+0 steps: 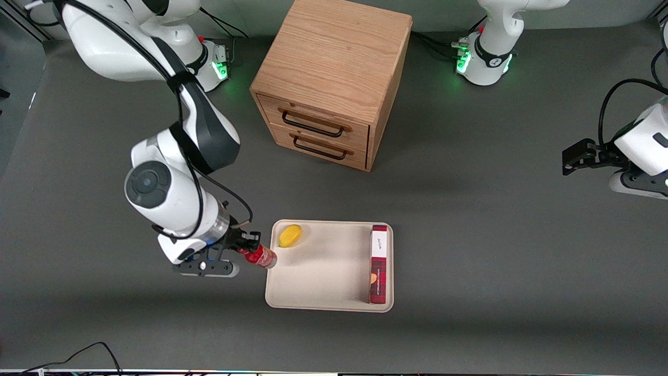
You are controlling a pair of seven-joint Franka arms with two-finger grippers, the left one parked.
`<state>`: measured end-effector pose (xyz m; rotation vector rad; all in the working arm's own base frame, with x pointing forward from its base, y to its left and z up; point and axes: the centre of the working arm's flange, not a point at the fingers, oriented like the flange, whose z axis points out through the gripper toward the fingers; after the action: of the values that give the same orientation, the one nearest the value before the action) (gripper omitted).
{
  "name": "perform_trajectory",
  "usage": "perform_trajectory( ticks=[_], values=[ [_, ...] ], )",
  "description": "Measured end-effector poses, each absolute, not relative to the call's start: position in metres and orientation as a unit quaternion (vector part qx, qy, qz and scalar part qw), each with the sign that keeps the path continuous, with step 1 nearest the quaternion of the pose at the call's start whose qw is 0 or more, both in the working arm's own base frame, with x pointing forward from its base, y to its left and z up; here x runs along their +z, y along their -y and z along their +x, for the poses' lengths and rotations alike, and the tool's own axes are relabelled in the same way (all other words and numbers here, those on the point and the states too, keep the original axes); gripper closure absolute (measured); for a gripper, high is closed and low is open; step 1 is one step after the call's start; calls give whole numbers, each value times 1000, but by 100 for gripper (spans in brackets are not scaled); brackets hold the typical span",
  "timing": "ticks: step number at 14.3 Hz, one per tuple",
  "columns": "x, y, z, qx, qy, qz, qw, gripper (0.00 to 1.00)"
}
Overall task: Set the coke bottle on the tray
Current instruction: 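Lower the held bottle onto the white tray beside the lemon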
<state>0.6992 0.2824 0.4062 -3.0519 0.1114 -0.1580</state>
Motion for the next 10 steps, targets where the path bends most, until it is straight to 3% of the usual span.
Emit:
perform_trajectory(
  ticks=[3,7,10],
  values=[
    [382,-291,712,-76,-22,-996,52,69],
    [359,-318,708,-83,10,-995,55,69],
    [344,-328,706,-90,29,-995,40,69]
  ],
)
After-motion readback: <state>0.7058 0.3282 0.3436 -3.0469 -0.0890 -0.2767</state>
